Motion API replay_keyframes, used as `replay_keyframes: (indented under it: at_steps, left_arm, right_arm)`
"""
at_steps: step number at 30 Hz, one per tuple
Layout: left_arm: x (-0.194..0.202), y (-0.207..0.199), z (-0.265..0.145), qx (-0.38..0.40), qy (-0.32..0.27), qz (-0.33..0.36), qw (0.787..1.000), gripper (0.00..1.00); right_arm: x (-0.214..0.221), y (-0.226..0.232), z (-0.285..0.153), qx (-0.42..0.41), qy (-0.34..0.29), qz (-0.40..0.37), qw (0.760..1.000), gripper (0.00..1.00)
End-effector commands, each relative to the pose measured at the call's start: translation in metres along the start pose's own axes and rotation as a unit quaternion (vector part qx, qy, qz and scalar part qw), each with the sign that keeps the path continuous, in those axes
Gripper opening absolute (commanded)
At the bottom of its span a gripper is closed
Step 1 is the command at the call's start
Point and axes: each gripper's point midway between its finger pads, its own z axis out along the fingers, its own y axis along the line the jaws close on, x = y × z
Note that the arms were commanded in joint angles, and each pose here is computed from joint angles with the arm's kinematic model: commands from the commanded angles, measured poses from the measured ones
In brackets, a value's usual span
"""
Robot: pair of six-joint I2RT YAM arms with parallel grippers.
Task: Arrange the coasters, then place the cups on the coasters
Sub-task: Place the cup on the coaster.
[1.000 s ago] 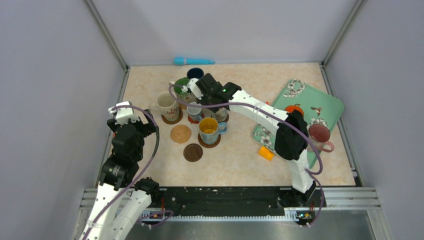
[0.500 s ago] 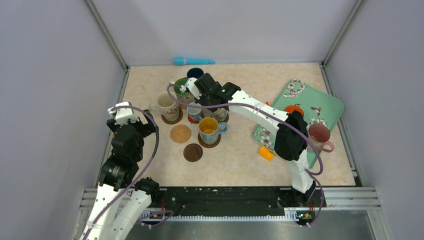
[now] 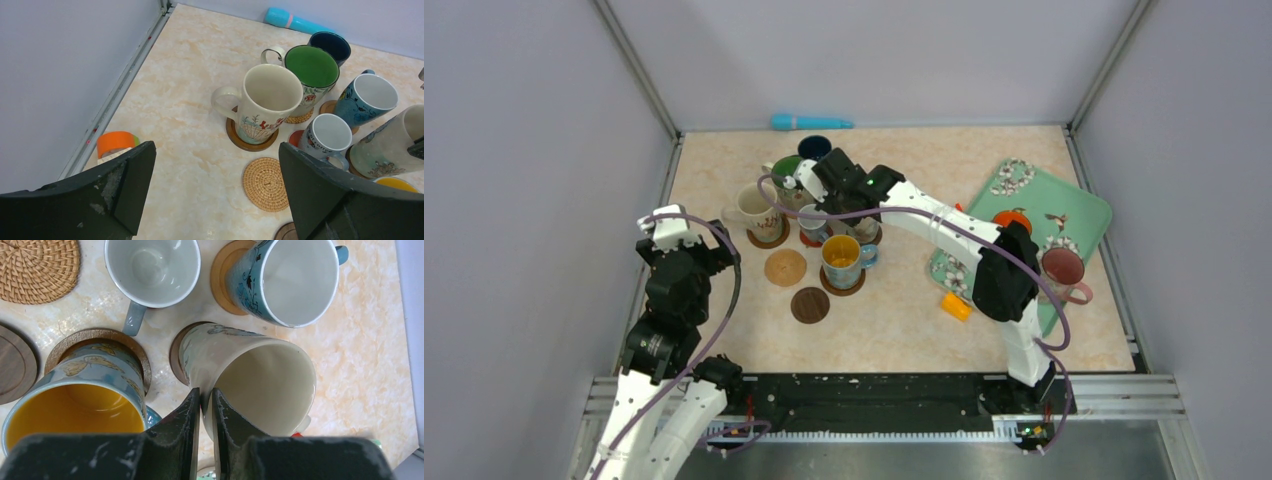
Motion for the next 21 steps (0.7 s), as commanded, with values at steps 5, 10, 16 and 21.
replay_keyframes:
  at_steps: [5, 10, 16, 21]
  left_arm:
    - [-0.0101, -0.0023, 0.0018, 0.004, -0.021, -0.007, 1.0, 0.98]
    - [-0.0106, -0.0031, 0.0025, 0.005, -0.021, -0.006, 1.0, 0.98]
    - [-0.0105, -0.0041, 0.0038, 0.006, -0.02, -0.005, 1.0, 0.98]
    - [-0.0113, -0.0047, 0.0039, 0.007, -0.02, -0.005, 1.0, 0.98]
  right_arm:
    - [-0.0168, -0.0054, -0.0244, 0.002, -0.025, -0.017, 1.0, 0.1]
    - [-0.0141, -0.0044, -0.0254, -0.002, -0.02, -0.018, 1.0, 0.09]
    - [-0.0129, 0.0003, -0.0255, -0.009, -0.017, -0.016, 1.0, 0.05]
    - [-0.0148, 0.0034, -0.0286, -0.008, -0.016, -0.017, 1.0, 0.0]
